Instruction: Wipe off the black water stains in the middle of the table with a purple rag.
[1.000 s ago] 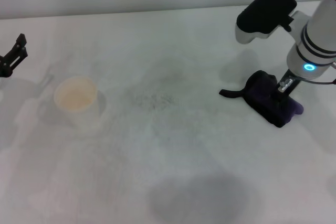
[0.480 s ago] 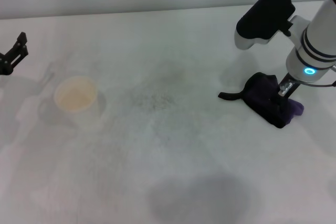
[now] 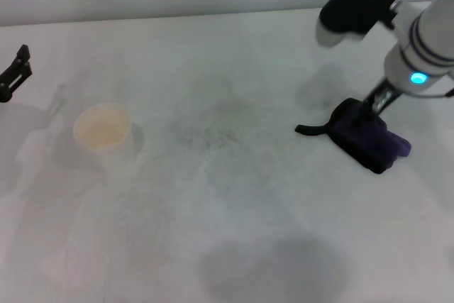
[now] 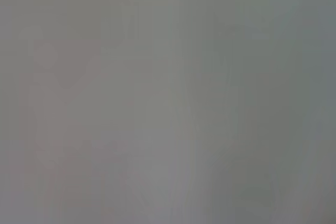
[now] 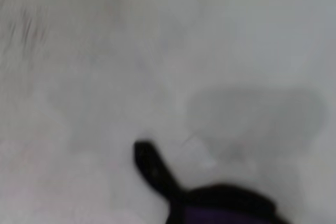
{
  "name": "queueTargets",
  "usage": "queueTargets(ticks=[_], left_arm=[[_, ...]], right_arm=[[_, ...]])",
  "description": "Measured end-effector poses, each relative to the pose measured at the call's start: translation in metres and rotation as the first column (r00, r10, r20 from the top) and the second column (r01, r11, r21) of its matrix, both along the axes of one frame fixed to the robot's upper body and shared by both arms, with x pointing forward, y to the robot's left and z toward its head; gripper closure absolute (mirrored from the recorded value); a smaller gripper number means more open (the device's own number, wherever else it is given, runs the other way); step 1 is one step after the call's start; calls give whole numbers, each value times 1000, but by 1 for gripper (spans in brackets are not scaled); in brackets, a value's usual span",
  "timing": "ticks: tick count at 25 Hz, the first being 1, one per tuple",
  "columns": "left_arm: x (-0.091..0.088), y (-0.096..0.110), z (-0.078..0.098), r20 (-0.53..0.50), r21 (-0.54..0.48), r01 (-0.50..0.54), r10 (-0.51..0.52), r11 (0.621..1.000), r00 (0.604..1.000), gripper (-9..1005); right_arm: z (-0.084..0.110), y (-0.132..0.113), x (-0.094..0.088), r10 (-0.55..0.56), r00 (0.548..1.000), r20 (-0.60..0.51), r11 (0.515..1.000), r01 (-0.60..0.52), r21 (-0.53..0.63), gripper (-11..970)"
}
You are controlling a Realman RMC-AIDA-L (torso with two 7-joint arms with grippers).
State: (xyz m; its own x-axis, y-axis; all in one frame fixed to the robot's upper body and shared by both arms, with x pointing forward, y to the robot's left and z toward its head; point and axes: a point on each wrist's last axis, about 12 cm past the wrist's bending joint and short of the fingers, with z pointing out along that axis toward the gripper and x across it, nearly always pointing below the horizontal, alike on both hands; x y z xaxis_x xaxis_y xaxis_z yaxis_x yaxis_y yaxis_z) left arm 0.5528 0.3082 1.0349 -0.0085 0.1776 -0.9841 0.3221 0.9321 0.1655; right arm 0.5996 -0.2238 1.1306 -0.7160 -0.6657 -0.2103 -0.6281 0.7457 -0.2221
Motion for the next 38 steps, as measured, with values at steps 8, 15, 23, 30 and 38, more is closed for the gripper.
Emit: queueTargets(ticks=[8, 15, 23, 30, 38], left_arm=[[0, 0, -1, -1, -4, -7, 7, 1000, 1000, 112], [0, 0, 0, 1, -8, -10, 10, 1000, 1000, 112], [0, 3, 0, 12, -22, -47, 47, 999, 999, 112], [-3, 6, 1, 23, -37, -70, 71, 997, 997, 111], [-3, 9, 1, 21, -38, -83, 83, 996, 996, 111]], right_arm=[[31, -55, 4, -159, 955, 249, 979, 120, 163, 330], [30, -123, 2, -366, 812, 454, 903, 193, 384, 291], [-3, -173, -18, -506, 685, 525, 789, 120, 603, 292], [-43, -175, -37, -548, 619, 564, 721, 7, 693, 292], [-82, -161, -72, -539, 436, 721, 753, -133, 644, 293]])
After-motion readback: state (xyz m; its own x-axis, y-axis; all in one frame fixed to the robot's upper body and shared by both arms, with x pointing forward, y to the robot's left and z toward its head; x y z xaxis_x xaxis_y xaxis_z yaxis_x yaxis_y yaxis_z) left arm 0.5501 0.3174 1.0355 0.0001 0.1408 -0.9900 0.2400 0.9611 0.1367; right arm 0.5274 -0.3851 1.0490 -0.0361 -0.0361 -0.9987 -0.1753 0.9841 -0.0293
